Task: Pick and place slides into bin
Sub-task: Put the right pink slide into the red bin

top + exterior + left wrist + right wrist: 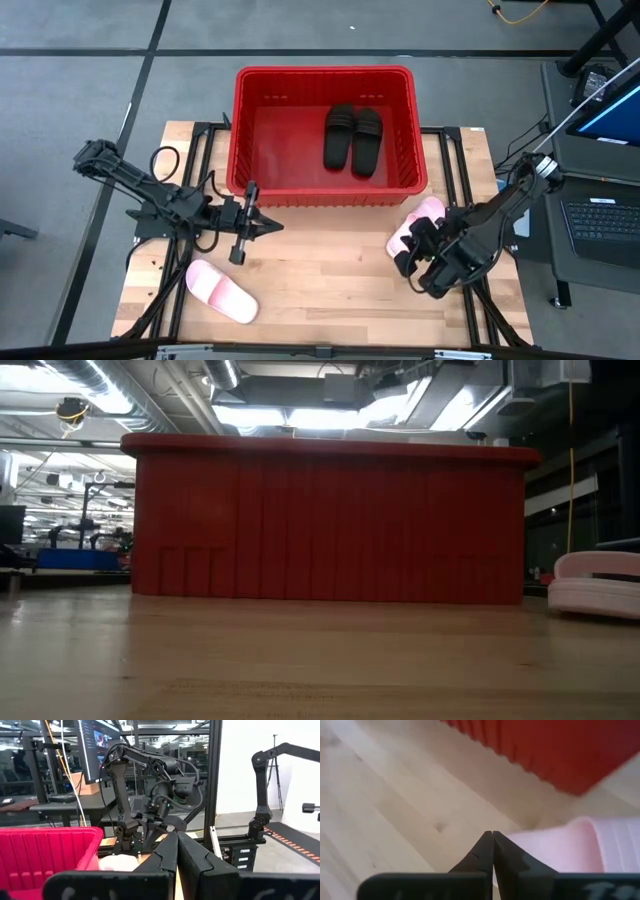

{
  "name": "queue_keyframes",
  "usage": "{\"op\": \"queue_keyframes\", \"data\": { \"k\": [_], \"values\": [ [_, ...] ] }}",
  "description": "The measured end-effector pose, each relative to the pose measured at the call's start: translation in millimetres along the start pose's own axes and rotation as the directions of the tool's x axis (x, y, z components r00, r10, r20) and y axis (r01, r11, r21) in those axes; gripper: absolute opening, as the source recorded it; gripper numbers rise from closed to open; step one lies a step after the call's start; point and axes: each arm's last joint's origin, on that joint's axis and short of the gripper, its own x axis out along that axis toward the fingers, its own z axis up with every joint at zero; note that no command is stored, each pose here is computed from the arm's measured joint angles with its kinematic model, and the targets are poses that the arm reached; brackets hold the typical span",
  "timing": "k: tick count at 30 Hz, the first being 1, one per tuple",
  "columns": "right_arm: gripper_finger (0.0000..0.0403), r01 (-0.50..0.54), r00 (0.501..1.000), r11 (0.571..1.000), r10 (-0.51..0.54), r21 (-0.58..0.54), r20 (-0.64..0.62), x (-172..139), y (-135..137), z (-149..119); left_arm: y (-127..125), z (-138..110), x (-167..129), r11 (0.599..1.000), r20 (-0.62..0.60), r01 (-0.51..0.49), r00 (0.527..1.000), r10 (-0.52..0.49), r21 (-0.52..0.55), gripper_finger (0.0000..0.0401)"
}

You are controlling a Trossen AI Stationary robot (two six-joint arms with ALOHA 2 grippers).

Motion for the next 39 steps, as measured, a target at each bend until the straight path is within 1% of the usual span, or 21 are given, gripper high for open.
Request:
{"op": "queue_keyframes", "data": {
  "k": [5, 8, 11, 16, 18, 22, 26, 30, 33, 39],
  "values": [
    [0.0017, 0.049, 0.994, 0.998, -0.046, 0.027, -0.097, 8.0, -16.6, -8.5, 2.0, -0.1, 0.6, 1.0, -0.001, -0.01, 1.0, 0.01, -0.023, 0.0006],
    [0.0016, 0.104, 0.99, 0.993, -0.1, 0.046, -0.097, 13.8, -25.8, -12.8, 2.0, -0.1, 0.6, 1.0, -0.001, -0.01, 1.0, 0.01, -0.023, 0.0008],
    [0.0016, 0.198, 0.977, 0.976, -0.19, 0.085, -0.1, 17.9, -37.5, -16.0, 1.9, -0.1, 0.6, 1.0, -0.001, -0.009, 1.0, 0.009, -0.023, 0.0006],
    [0.0016, 0.361, 0.914, 0.928, -0.334, 0.09, -0.229, 19.0, -52.6, -21.7, 1.9, -0.3, 0.6, 1.0, -0.003, -0.01, 1.0, 0.01, -0.023, 0.0003],
    [0.0018, 0.368, 0.91, 0.924, -0.335, 0.104, -0.244, 19.9, -52.9, -22.9, 1.9, -0.7, 0.6, 1.0, -0.006, -0.01, 1.0, 0.01, -0.021, 0.0005],
    [0.0037, 0.335, 0.922, 0.932, -0.294, 0.138, -0.254, 21.5, -48.8, -24.3, 1.9, -1.0, 0.6, 1.0, -0.01, -0.01, 1.0, 0.01, -0.02, 0.0008],
    [0.0074, 0.333, 0.923, 0.933, -0.291, 0.14, -0.252, 21.6, -48.5, -24.3, 3.0, -1.1, 0.9, 1.0, -0.01, -0.016, 1.0, 0.016, -0.014, 0.0005],
    [0.0114, 0.352, 0.917, 0.927, -0.315, 0.125, -0.245, 21.1, -50.9, -23.7, 5.0, -1.1, 1.5, 1.0, -0.01, -0.027, 1.0, 0.027, -0.01, 0.0004],
    [0.0135, 0.365, 0.913, 0.924, -0.331, 0.115, -0.24, 24.1, -53.9, -25.8, 7.4, -1.1, 2.1, 0.999, -0.009, -0.038, 0.999, 0.038, -0.009, 0.0006],
    [0.0151, 0.376, 0.91, 0.918, -0.34, 0.128, -0.238, 45.0, -66.8, -41.9, 11.0, -1.2, 3.1, 0.999, -0.009, -0.053, 0.999, 0.053, -0.008, 0.0006]
  ]
}}
